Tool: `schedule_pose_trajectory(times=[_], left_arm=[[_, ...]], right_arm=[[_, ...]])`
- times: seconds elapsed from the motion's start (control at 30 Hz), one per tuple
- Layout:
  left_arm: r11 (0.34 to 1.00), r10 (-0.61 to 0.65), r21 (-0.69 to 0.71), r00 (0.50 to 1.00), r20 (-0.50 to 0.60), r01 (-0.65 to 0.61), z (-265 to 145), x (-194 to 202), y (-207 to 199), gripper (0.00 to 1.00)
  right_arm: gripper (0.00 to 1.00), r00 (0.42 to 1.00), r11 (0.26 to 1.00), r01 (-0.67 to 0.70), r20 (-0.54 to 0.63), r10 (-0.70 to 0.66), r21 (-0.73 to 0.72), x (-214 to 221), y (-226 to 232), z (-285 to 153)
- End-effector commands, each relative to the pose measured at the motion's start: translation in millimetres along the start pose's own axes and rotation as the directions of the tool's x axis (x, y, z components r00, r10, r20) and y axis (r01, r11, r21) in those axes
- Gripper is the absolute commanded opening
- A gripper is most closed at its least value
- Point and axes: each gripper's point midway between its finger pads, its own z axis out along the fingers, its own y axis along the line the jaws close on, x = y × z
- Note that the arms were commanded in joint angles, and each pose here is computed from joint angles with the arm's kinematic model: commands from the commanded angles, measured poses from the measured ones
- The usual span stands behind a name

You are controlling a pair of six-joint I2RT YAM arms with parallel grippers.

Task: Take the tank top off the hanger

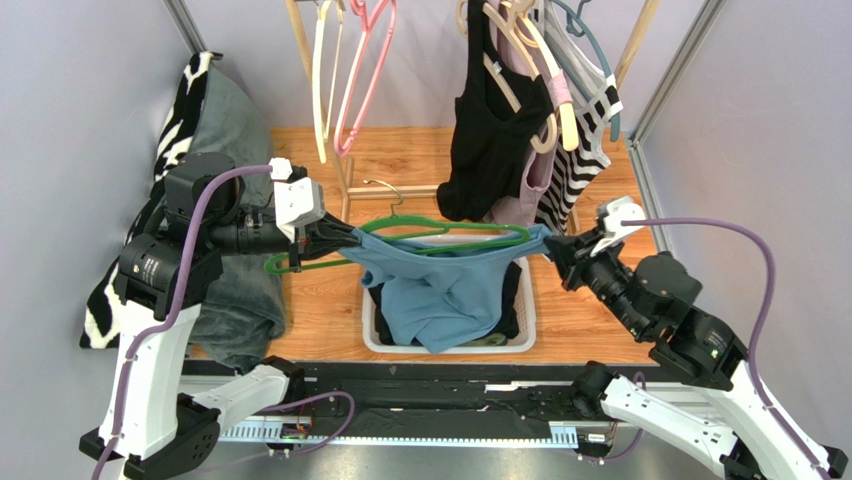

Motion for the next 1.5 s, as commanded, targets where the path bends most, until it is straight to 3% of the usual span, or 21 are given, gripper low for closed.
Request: schedule_pose_trajectory(times=[0.0, 0.03, 0.17, 0.37, 0.57, 0.73, 0.97, 1.47], left_arm=[[0.998, 0.065, 0.003, 0.995, 0.074, -0.065, -5.9, -27.4, -2.0, 0.0], [0.998, 0.062, 0.007, 0.995, 0.075, -0.063, -2.6, -28.2, 2.4, 0.0], [0.998, 0.06, 0.013, 0.995, 0.082, -0.061, 5.1, -34.0, 13.7, 0.0], [0.996, 0.064, 0.055, 0.995, 0.073, -0.068, 17.2, -31.0, 15.1, 0.0], [0.98, 0.037, 0.192, 0.998, 0.043, -0.045, 33.6, -13.8, -8.5, 0.0], [0.968, 0.034, 0.248, 0.999, 0.016, -0.037, 38.2, -2.6, -21.7, 0.0], [0.961, 0.052, 0.27, 0.999, 0.009, -0.053, 37.2, -0.5, -26.3, 0.0], [0.958, 0.066, 0.277, 0.998, 0.008, -0.066, 35.8, -0.6, -29.1, 0.0]], right_arm=[[0.01, 0.99, 0.978, 0.064, -0.114, -0.088, -0.2, 30.7, 29.1, -8.0], [0.05, 0.988, 0.968, 0.073, -0.116, -0.103, -0.238, 30.6, 34.8, -10.6], [0.46, 0.984, 0.932, 0.137, -0.059, -0.166, -0.335, 8.2, 46.6, -24.7], [0.62, 0.96, 0.887, 0.269, 0.175, -0.217, -0.375, -56.5, 49.0, -59.0], [0.61, 0.926, 0.824, 0.37, 0.247, -0.287, -0.43, -90.0, 71.3, -47.6], [0.59, 0.921, 0.753, 0.387, 0.189, -0.34, -0.531, -78.6, 96.1, -24.7], [0.56, 0.92, 0.647, 0.345, 0.108, -0.378, -0.68, -50.1, 118.9, -27.3], [0.5, 0.92, 0.634, 0.247, -0.028, -0.39, -0.733, -1.7, 119.2, -30.4]])
